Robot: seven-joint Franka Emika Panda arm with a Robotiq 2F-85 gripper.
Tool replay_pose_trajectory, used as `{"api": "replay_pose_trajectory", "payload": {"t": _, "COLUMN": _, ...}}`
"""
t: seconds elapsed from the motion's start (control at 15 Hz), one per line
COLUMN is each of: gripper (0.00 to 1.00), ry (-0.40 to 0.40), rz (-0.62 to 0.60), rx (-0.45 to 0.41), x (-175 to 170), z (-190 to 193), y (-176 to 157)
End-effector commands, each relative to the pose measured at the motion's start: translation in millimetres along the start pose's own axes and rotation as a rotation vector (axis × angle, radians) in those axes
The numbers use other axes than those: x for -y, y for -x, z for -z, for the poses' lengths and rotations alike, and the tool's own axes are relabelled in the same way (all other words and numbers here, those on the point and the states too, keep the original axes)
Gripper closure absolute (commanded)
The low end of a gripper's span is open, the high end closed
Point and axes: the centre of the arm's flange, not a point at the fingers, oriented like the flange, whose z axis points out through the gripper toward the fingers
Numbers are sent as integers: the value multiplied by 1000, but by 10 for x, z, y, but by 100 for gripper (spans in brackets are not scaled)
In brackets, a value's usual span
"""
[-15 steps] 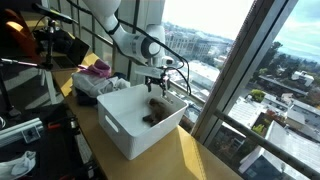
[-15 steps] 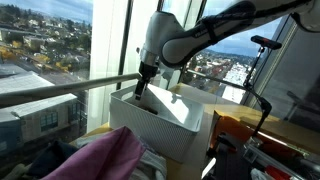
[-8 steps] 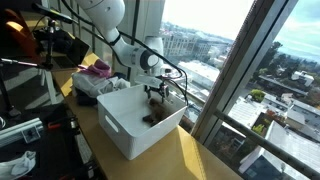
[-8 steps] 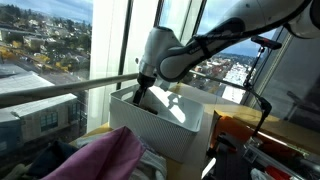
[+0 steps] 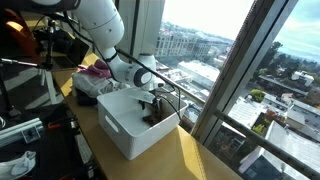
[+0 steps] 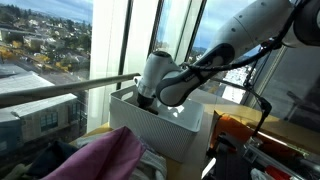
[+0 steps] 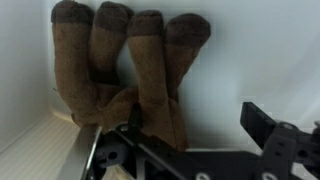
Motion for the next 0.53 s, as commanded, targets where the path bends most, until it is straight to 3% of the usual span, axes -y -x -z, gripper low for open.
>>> {"api": "replay_pose_trajectory", "payload": {"t": 0.0, "gripper": 0, "ry": 51, "rz": 11, "rx": -10, "x": -23, "z": -64, "y": 58}}
{"api": "replay_pose_trajectory", "payload": {"t": 0.07, "gripper": 1, "ry": 55, "rz": 11, "rx": -6, "x": -39, "z": -59, "y": 63}}
{"api": "replay_pose_trajectory", "payload": {"t": 0.13, "gripper": 26, "ry": 58, "rz": 8, "rx": 1, "x": -41, "z": -50, "y": 72}}
{"api": "replay_pose_trajectory", "payload": {"t": 0.2, "gripper": 26, "ry": 58, "rz": 10, "rx": 5, "x": -24, "z": -40, "y": 95}}
{"api": "replay_pose_trajectory", "payload": {"t": 0.47, "gripper": 57, "ry": 44, "rz": 2, "rx": 9, "x": 56, "z": 52, "y": 184}}
